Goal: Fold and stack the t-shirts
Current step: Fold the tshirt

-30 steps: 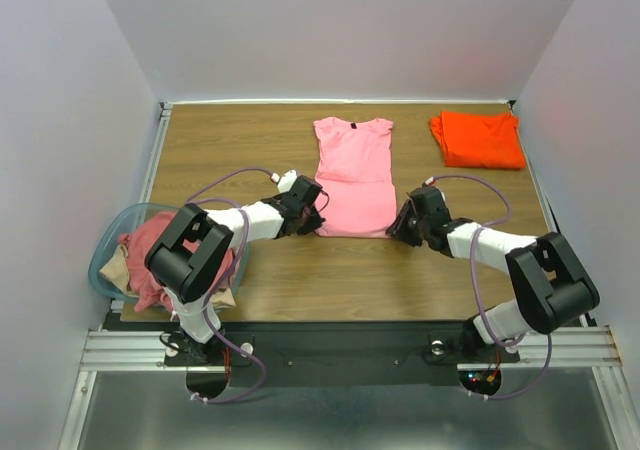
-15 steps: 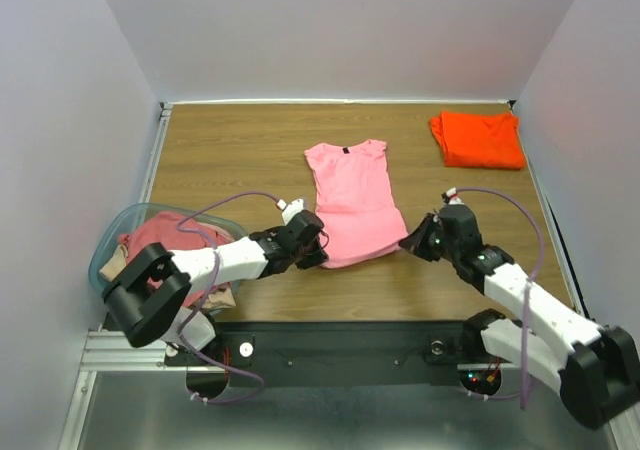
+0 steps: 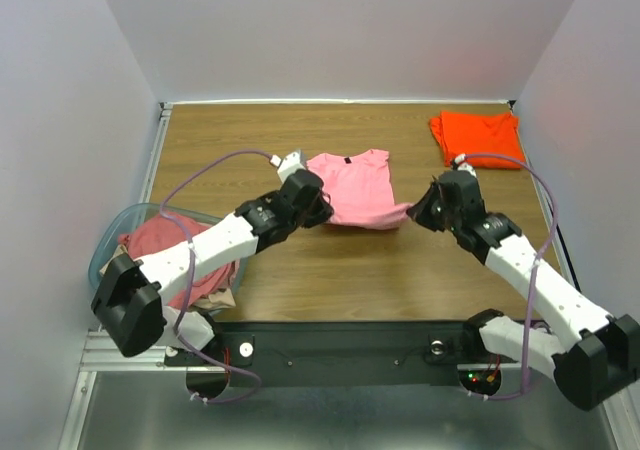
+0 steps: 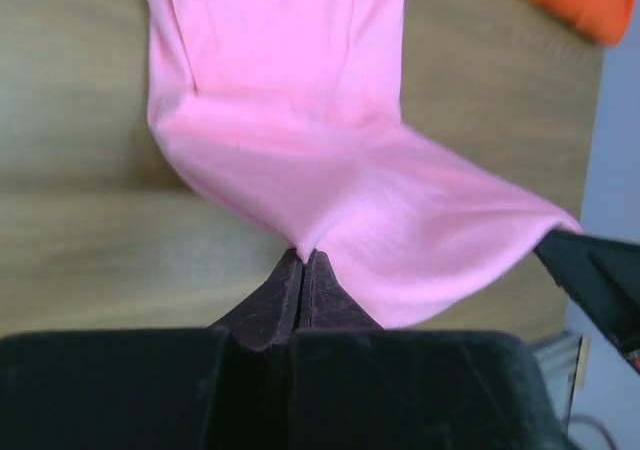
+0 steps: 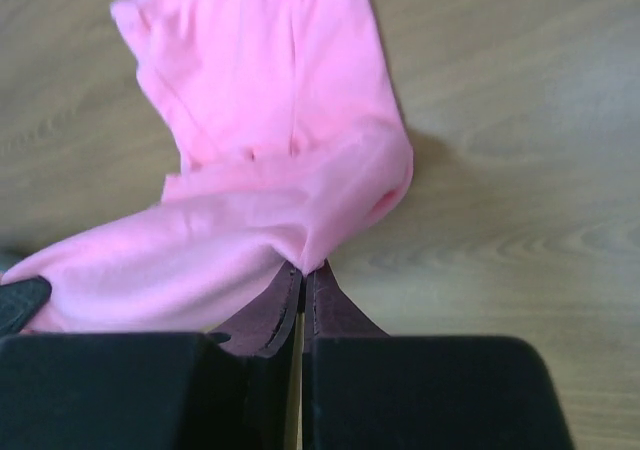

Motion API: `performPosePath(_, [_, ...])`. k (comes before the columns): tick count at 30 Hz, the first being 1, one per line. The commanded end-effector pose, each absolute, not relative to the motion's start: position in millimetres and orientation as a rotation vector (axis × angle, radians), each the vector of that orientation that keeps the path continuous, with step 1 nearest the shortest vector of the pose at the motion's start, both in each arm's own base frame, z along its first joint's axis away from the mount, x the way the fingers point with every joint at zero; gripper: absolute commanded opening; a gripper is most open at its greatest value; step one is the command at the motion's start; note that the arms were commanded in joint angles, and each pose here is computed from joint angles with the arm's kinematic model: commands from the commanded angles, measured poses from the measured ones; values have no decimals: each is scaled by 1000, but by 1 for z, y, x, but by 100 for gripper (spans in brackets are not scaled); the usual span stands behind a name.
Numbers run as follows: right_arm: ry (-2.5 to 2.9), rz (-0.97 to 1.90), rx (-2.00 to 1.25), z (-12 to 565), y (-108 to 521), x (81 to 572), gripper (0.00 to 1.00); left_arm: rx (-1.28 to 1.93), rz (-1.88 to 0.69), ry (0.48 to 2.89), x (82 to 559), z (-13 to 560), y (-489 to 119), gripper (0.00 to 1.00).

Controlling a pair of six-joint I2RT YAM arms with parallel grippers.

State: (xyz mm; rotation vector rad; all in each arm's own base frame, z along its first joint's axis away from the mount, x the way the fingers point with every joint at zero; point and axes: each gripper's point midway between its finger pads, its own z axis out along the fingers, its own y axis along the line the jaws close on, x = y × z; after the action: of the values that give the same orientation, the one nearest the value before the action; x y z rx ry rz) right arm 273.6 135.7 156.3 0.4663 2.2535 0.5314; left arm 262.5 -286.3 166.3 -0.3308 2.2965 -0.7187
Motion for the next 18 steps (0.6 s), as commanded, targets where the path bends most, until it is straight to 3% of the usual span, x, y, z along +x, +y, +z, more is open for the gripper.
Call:
performPosePath(1, [2074,344,540,205,112,323,0,-335,-621,2235,316,186,-271,0])
performPosePath(10, [2057,190,476,219,116,401,0,-361,-535,2185,400,203,-255,0])
performPosePath(18, [2113,322,420,201,126,470,0,-362,-527,2212,447,188,-252,0])
